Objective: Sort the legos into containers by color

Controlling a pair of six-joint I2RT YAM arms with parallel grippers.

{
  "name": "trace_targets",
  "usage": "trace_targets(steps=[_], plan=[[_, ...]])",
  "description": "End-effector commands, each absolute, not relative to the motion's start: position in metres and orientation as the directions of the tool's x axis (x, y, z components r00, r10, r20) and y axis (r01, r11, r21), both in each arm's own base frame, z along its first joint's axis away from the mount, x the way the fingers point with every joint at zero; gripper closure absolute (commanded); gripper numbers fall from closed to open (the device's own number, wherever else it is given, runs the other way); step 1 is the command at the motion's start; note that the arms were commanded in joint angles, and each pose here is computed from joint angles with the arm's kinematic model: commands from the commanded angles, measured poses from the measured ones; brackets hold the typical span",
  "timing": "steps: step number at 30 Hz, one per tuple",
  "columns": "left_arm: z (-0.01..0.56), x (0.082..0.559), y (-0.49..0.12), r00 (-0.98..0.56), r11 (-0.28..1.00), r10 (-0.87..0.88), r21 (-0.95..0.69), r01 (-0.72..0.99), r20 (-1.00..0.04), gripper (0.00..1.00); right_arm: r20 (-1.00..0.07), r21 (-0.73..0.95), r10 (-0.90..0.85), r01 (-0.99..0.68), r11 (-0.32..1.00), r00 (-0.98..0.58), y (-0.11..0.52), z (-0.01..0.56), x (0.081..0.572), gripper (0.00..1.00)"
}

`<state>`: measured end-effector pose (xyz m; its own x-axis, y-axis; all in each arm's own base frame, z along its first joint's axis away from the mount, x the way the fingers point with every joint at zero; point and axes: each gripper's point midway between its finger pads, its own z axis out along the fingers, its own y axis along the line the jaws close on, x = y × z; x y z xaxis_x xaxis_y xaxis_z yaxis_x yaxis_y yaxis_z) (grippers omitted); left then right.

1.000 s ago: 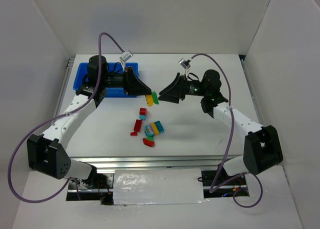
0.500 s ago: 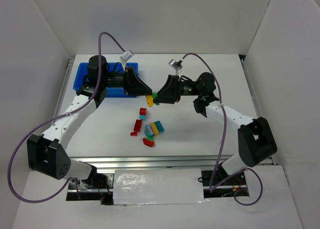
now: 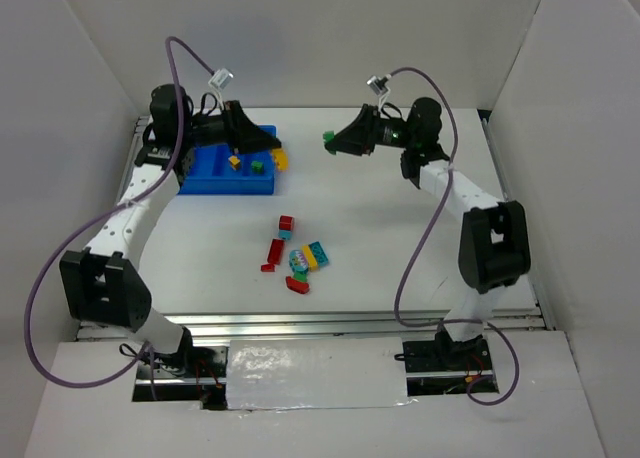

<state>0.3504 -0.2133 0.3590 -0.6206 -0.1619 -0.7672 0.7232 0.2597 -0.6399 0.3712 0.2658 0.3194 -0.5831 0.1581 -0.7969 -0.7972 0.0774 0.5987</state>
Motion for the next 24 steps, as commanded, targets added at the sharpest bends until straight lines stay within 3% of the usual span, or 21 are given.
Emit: trace_targets(steps=[1, 2, 4, 8, 12, 13, 16, 24], plan=[[0.369, 0.401, -0.200, -0.517, 0.502, -0.152, -0.517, 0.694, -0.842, 1.00, -0.825, 0.560, 0.164, -0.820, 0.119, -0.540, 0.260, 0.332, 0.419, 1.00], [0.360, 0.434, -0.180, -0.452, 0.669, -0.146, -0.424, 0.610, -0.880, 1.00, -0.783, 0.620, 0.170, -0.773, 0.133, -0.599, 0.258, 0.311, 0.441, 1.00], [0.354, 0.468, -0.161, -0.454, 0.759, -0.157, -0.402, 0.512, -0.877, 1.00, -0.780, 0.621, 0.217, -0.769, 0.154, -0.587, 0.250, 0.323, 0.473, 1.00], [0.321, 0.515, -0.093, -0.510, 0.931, -0.229, -0.340, 0.134, -0.829, 1.00, -0.629, 0.777, 0.317, -0.590, 0.220, -0.710, 0.247, 0.287, 0.536, 1.00], [0.293, 0.539, -0.065, -0.524, 0.966, -0.228, -0.256, -0.018, -0.821, 1.00, -0.691, 0.717, 0.300, -0.576, 0.393, -0.657, 0.250, 0.298, 0.546, 1.00], [0.287, 0.542, -0.064, -0.527, 0.967, -0.233, -0.255, -0.032, -0.818, 1.00, -0.696, 0.702, 0.319, -0.516, 0.491, -0.644, 0.241, 0.292, 0.553, 1.00], [0.253, 0.554, -0.052, -0.549, 0.970, -0.240, -0.217, -0.108, -0.800, 1.00, -0.692, 0.690, 0.380, -0.410, 0.596, -0.614, 0.219, 0.290, 0.566, 1.00], [0.199, 0.584, -0.036, -0.616, 0.965, -0.249, -0.138, -0.223, -0.748, 1.00, -0.665, 0.729, 0.444, -0.391, 0.562, -0.601, 0.206, 0.314, 0.567, 1.00]])
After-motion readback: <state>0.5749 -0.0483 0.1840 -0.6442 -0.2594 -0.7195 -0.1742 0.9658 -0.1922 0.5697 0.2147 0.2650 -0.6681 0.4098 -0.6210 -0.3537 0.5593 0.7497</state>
